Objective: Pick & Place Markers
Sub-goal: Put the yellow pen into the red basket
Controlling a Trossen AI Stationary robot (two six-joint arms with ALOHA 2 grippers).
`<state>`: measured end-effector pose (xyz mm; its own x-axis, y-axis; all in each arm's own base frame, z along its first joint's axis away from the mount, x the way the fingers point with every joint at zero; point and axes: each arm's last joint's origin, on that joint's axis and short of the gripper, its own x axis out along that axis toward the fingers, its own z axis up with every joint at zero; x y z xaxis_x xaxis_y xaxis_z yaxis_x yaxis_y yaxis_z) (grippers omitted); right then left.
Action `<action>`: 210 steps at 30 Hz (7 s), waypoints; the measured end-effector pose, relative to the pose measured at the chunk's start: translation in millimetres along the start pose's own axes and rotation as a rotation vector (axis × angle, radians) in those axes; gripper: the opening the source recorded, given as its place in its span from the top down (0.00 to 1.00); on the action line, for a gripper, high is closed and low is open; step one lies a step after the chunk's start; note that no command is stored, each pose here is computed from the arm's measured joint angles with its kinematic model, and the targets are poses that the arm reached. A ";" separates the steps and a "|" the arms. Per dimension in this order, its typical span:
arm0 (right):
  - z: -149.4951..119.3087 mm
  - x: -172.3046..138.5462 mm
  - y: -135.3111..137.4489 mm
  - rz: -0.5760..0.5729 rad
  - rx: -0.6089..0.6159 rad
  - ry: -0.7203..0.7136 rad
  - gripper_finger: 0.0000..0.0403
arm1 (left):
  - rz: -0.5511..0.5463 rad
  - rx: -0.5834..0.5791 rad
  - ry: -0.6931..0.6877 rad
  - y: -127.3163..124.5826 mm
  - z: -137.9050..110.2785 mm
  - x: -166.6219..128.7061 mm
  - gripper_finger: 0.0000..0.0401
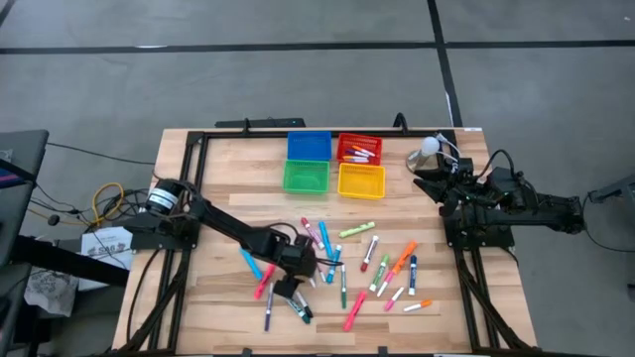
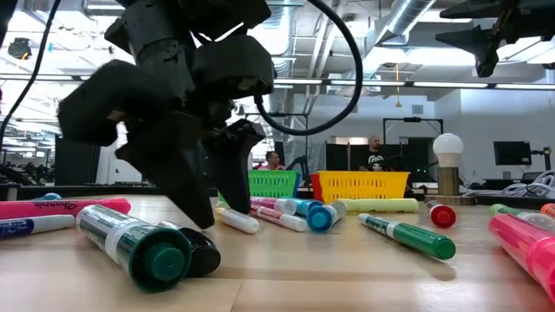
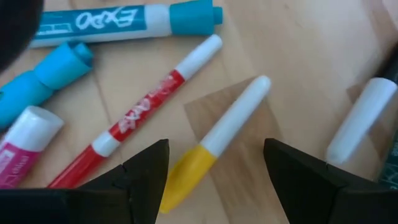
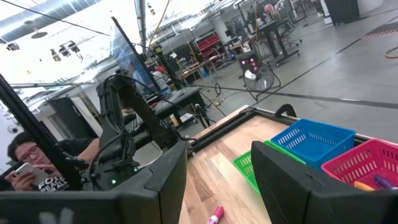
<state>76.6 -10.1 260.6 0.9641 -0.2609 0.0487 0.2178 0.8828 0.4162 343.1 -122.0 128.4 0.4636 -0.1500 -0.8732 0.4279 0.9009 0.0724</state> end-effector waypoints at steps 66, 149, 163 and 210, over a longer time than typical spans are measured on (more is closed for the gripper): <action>0.3 0.0 0.2 0.002 0.002 -0.003 0.58 | -0.042 -0.386 -0.041 1.3 7.3 -42.6 0.85; -3.0 184.2 41.4 0.329 -0.040 -0.038 0.39 | 0.205 -0.698 -1.112 109.9 55.0 -173.6 0.87; 20.6 199.1 46.9 0.296 -0.091 0.087 0.40 | 0.208 -0.700 -1.104 109.9 54.5 -172.9 0.86; 37.8 184.9 33.3 0.217 -0.070 0.106 0.92 | 0.233 -0.654 -0.861 101.0 36.9 -181.5 0.41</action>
<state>256.4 -43.7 317.8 0.9992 -0.0229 0.0335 0.0100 0.9396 0.3421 330.8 -18.8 312.0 0.9732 0.0470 -0.2252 -0.1150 0.9472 -0.2994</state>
